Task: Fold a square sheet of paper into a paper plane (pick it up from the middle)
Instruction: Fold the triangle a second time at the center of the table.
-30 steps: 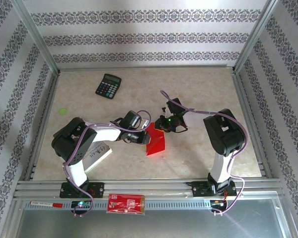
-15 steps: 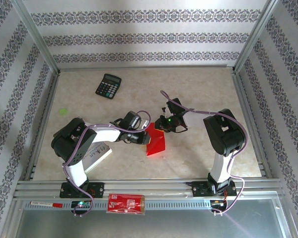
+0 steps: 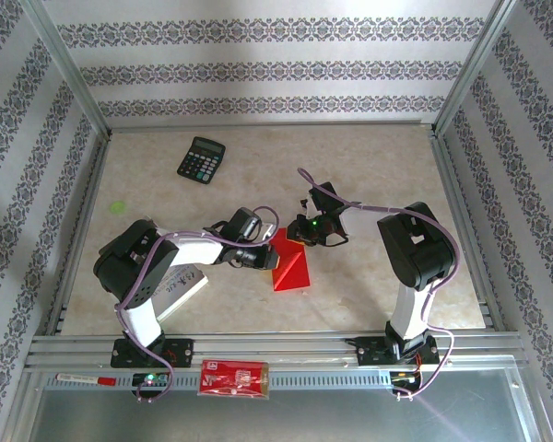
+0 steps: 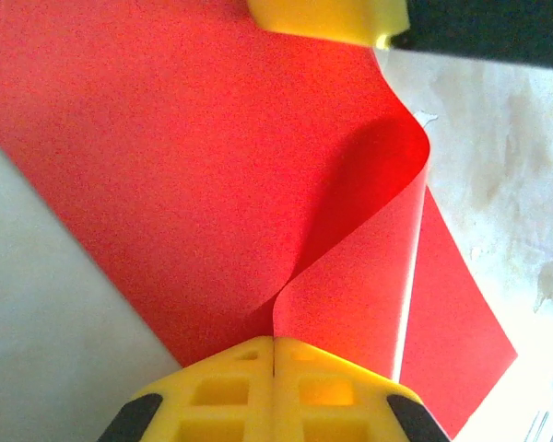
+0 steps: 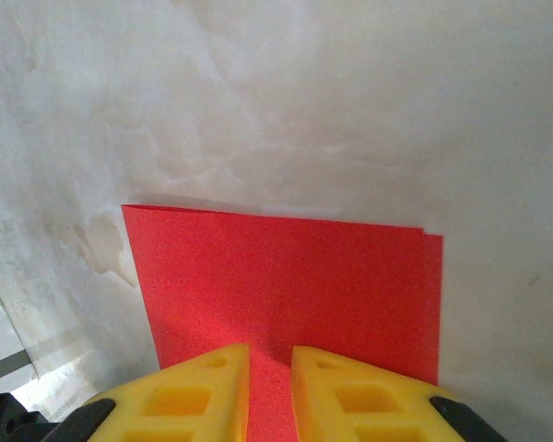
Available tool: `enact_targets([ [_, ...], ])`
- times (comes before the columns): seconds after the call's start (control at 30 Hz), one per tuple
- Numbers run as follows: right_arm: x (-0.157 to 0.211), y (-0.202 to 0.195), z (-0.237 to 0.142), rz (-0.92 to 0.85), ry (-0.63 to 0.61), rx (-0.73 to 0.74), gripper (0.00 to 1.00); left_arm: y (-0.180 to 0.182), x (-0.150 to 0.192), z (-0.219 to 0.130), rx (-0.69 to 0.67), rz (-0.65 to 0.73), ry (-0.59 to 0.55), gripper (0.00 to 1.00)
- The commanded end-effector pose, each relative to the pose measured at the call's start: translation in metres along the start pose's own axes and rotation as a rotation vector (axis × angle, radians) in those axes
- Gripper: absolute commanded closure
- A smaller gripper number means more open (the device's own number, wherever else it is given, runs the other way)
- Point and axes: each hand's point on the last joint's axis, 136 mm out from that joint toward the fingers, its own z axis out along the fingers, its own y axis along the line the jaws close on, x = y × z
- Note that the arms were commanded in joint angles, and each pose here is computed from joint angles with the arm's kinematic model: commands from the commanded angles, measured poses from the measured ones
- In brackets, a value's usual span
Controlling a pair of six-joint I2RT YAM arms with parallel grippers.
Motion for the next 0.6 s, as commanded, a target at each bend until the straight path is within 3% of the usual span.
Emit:
enact_targets([
  [0.0, 0.022, -0.029, 0.011, 0.048, 0.06, 0.091, 0.77, 0.002, 0.018, 0.003, -0.012, -0.025, 0.059, 1.0],
  [0.57, 0.024, -0.03, 0.014, 0.049, 0.066, 0.09, 0.77, -0.012, 0.001, 0.002, 0.031, -0.002, 0.035, 1.0],
])
